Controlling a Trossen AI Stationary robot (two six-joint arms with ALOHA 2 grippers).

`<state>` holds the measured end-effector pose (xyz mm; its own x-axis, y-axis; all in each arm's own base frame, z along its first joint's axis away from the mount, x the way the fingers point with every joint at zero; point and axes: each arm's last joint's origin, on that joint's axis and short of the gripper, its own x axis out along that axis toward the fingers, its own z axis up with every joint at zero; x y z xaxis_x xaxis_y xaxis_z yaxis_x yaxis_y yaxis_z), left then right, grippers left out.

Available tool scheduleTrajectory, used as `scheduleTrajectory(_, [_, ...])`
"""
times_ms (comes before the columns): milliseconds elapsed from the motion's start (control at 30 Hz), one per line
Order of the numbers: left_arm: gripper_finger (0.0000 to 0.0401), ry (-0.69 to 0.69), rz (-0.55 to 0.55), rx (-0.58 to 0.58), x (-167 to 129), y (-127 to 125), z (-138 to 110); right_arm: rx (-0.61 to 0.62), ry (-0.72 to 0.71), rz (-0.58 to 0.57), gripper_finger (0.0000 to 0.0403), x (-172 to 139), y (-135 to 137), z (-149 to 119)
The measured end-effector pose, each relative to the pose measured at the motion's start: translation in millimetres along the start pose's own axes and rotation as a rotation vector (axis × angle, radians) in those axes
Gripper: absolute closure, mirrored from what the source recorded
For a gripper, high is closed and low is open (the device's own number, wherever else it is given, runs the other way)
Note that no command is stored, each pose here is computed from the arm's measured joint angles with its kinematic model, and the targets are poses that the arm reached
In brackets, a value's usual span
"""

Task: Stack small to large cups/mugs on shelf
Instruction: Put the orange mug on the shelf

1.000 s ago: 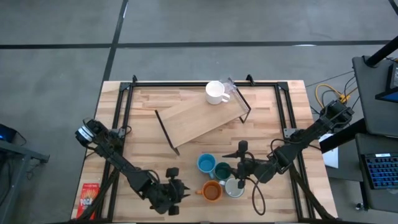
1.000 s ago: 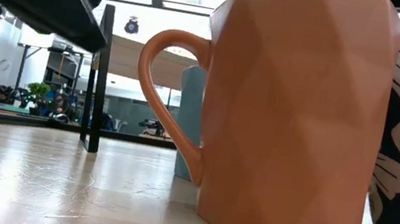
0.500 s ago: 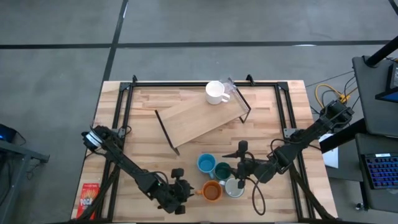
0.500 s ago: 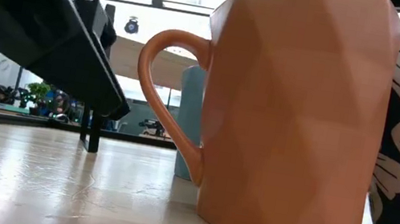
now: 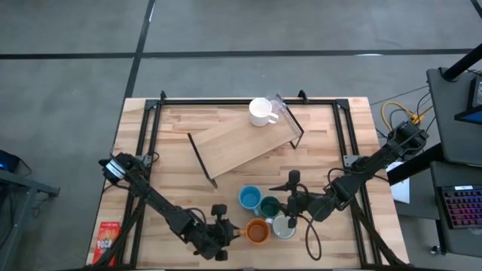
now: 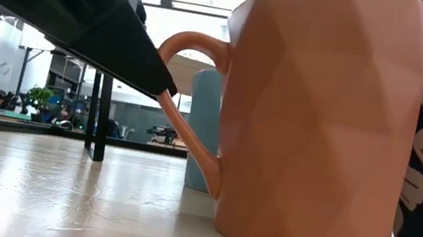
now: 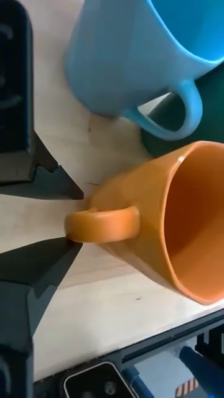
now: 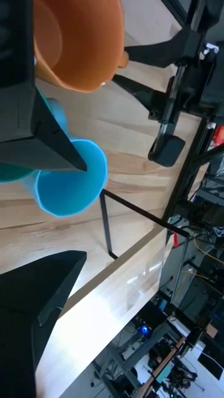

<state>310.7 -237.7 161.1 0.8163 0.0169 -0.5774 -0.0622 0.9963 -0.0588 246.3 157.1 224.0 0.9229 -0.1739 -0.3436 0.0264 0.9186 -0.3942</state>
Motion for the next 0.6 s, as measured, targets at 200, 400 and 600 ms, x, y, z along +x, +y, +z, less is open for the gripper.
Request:
scheduleTrajectory(200, [0.0309,-0.006,0.026,-0.005,2.7,4.8,1.5,0.0,0.0,0.0,0.0193,0.0,0.0,0.0])
scheduleTrajectory(400, [0.0309,-0.005,0.031,-0.006,3.4,5.9,1.4,0.0,0.0,0.0,0.0193,0.0,0.0,0.0])
scheduleTrajectory(600, [0.0309,-0.005,0.031,-0.006,3.4,6.0,1.5,0.0,0.0,0.0,0.0193,0.0,0.0,0.0])
